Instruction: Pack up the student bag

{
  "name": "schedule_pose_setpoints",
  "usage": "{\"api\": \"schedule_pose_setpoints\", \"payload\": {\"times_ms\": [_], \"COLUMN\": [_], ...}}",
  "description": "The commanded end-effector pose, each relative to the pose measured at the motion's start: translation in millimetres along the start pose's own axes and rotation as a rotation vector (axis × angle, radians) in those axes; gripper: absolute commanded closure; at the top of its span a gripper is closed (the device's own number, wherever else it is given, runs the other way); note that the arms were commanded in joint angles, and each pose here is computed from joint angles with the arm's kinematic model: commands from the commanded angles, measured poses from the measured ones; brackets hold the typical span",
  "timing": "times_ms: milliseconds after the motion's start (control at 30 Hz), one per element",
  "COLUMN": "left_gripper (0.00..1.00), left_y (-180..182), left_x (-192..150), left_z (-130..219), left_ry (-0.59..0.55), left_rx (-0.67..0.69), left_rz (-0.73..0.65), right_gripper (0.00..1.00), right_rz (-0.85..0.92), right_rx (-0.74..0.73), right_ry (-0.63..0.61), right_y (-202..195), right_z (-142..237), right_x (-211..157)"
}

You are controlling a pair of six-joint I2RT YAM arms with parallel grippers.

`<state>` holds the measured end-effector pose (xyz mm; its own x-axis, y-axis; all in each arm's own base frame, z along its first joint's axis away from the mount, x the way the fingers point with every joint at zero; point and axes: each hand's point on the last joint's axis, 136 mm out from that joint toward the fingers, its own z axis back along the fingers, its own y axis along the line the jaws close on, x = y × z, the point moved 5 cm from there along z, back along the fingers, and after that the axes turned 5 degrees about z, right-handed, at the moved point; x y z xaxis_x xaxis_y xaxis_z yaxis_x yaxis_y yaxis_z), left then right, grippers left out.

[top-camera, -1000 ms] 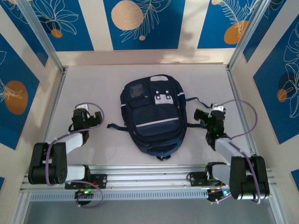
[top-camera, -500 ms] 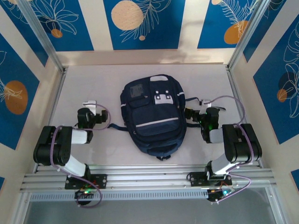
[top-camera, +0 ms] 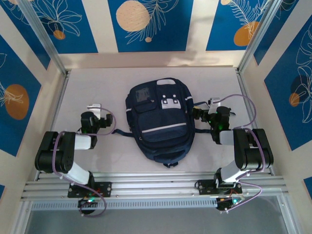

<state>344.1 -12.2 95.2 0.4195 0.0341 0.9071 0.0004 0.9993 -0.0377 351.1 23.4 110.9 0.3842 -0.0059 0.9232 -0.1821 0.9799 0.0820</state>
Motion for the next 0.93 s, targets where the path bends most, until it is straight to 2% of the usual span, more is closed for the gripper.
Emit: {"api": "schedule_pose_setpoints", "payload": {"times_ms": [0, 200, 900], "left_gripper": [0.0, 0.0, 0.0], "left_y": [-6.2, -11.8, -11.9], "left_x": [12.7, 12.6, 13.0], "left_z": [1.0, -1.0, -0.8], "left_ry": [-0.055, -0.035, -0.037], "left_rx": [-0.028, -0.071, -0.07], "left_rz": [-0.024, -0.043, -0.045], "right_gripper": [0.01, 0.01, 0.01], "right_rz": [0.026, 0.027, 0.027], "right_rx": [0.005, 0.004, 0.003], "right_ry": [-0.005, -0.008, -0.009], "right_y": [0.7, 0.6, 0.0], "right_z": [1.4, 1.4, 1.5], "right_x": [0.7, 1.6, 1.5]}}
